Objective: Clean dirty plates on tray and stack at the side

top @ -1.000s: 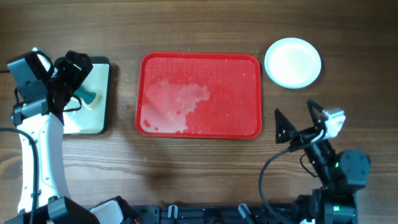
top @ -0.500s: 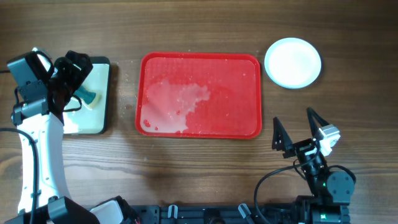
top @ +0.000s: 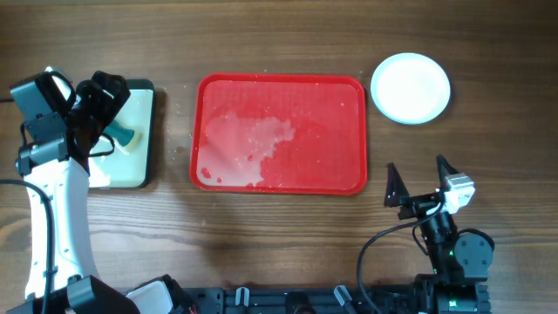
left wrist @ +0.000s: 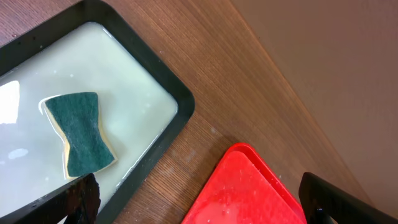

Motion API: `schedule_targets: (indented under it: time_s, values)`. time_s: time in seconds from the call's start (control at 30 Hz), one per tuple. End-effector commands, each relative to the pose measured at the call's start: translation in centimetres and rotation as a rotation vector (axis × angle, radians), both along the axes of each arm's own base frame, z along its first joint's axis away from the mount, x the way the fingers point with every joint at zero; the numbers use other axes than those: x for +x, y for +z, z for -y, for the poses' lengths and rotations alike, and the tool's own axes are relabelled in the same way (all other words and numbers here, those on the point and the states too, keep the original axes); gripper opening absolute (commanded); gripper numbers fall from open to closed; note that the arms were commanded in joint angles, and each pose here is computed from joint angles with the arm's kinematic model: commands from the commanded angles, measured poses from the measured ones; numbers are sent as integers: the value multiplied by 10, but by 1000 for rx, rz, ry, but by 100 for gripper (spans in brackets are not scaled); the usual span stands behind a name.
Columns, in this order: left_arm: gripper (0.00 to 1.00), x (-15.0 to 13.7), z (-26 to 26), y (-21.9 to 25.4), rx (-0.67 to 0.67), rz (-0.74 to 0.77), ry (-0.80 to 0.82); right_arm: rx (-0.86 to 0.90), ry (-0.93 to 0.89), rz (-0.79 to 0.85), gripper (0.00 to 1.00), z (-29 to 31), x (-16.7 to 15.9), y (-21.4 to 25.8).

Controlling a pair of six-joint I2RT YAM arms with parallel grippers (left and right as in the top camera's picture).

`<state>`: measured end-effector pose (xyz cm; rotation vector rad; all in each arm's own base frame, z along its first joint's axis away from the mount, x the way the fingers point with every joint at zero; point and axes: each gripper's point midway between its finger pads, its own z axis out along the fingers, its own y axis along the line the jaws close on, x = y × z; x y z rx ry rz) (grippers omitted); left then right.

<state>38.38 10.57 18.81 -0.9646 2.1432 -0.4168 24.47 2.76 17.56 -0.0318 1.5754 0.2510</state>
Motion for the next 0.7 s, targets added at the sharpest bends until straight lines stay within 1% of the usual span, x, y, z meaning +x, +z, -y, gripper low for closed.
schedule_targets:
  time_s: [0.0,0.07,0.67]
  values:
    - [100,-1,1,0,-2,3,-6,67,-138,-4,100,24,2,0]
    - [100,-1,1,0,-2,3,-6,42,-138,-2,100,24,2,0]
    - [100,-1,1,0,-2,3,-6,43,-139,-27,100,24,3,-6]
